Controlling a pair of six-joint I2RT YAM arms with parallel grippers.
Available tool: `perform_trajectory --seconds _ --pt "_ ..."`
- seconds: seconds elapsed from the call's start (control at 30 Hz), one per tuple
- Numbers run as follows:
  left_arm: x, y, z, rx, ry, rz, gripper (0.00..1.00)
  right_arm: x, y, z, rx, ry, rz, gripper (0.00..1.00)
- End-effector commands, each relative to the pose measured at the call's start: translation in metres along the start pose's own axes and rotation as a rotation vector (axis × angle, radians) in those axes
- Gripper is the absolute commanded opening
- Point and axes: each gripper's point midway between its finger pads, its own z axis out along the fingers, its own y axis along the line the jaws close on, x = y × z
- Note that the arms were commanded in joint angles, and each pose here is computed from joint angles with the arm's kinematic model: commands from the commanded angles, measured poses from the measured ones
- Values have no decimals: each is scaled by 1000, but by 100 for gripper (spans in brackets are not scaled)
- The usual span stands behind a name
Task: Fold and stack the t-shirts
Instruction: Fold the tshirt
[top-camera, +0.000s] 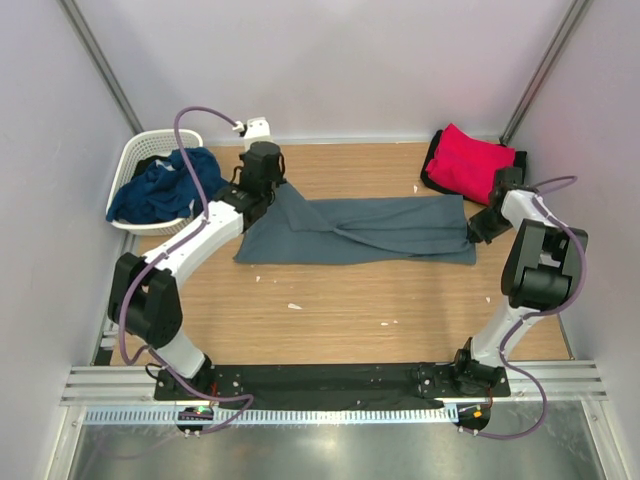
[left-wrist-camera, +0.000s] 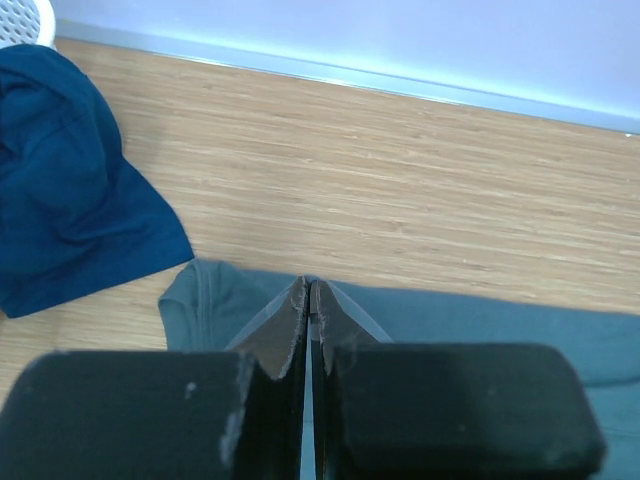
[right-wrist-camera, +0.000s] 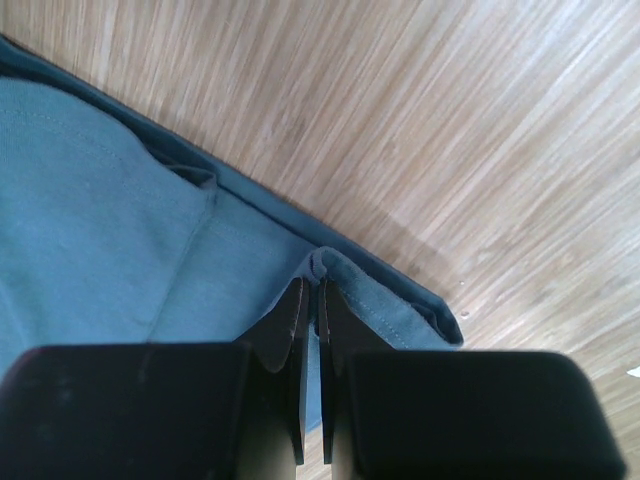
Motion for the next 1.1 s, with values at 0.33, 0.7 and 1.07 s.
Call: perform_trajectory --seconds 0.33,0.7,1.07 --pt "-4 0 28 -47 -50 -37 0 -21 32 3 -70 -13 -48 19" --pt "7 -1 39 -71 -5 -31 0 -34 34 -36 -125 -93 -122 61" --pt "14 4 41 -93 14 -38 0 -7 15 -38 -96 -77 -138 50"
